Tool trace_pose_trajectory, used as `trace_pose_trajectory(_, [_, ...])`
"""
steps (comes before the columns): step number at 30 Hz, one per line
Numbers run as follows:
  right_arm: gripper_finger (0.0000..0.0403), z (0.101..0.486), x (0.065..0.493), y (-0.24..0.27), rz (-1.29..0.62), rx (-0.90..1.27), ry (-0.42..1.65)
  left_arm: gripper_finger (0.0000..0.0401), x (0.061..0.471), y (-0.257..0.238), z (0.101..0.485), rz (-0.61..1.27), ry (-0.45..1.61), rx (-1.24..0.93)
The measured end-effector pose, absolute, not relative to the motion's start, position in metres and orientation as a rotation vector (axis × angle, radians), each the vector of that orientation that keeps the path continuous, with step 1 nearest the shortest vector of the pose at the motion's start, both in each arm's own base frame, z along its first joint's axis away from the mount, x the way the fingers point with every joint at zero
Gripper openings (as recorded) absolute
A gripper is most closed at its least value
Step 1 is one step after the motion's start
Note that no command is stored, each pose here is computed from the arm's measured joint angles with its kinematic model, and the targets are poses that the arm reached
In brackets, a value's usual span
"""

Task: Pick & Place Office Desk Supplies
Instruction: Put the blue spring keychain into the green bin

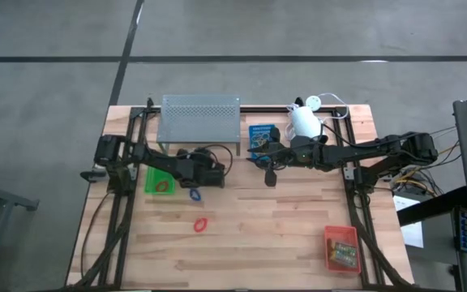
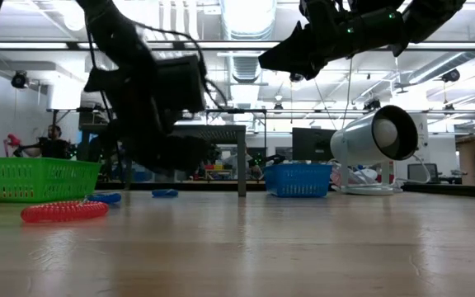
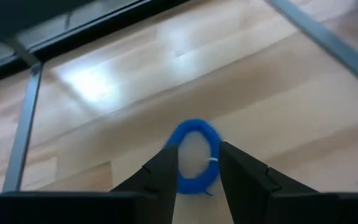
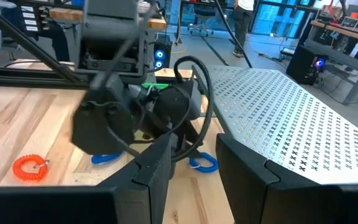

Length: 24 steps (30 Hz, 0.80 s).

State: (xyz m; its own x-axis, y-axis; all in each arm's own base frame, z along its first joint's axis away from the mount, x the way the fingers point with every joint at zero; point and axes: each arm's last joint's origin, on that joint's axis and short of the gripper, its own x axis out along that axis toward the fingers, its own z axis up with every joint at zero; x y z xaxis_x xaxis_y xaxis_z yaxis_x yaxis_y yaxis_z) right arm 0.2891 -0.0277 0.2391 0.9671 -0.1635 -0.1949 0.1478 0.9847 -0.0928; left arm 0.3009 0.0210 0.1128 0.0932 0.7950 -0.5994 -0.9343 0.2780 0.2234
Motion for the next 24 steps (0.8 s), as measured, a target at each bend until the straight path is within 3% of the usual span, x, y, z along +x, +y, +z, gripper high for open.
trace_pose_trajectory(9, [0.0127, 0.239, 0.289, -0.028, -0.158, -0.078, 0.203, 0.0118, 0.287, 0.032, 0.095, 1.331, 0.659, -0.273])
trace_pose_trajectory(24, [0.0127, 0.239, 0.289, -0.028, -0.158, -0.078, 0.204, 0.0118, 0.294, 0.055, 0.094, 1.185, 0.783, -0.327])
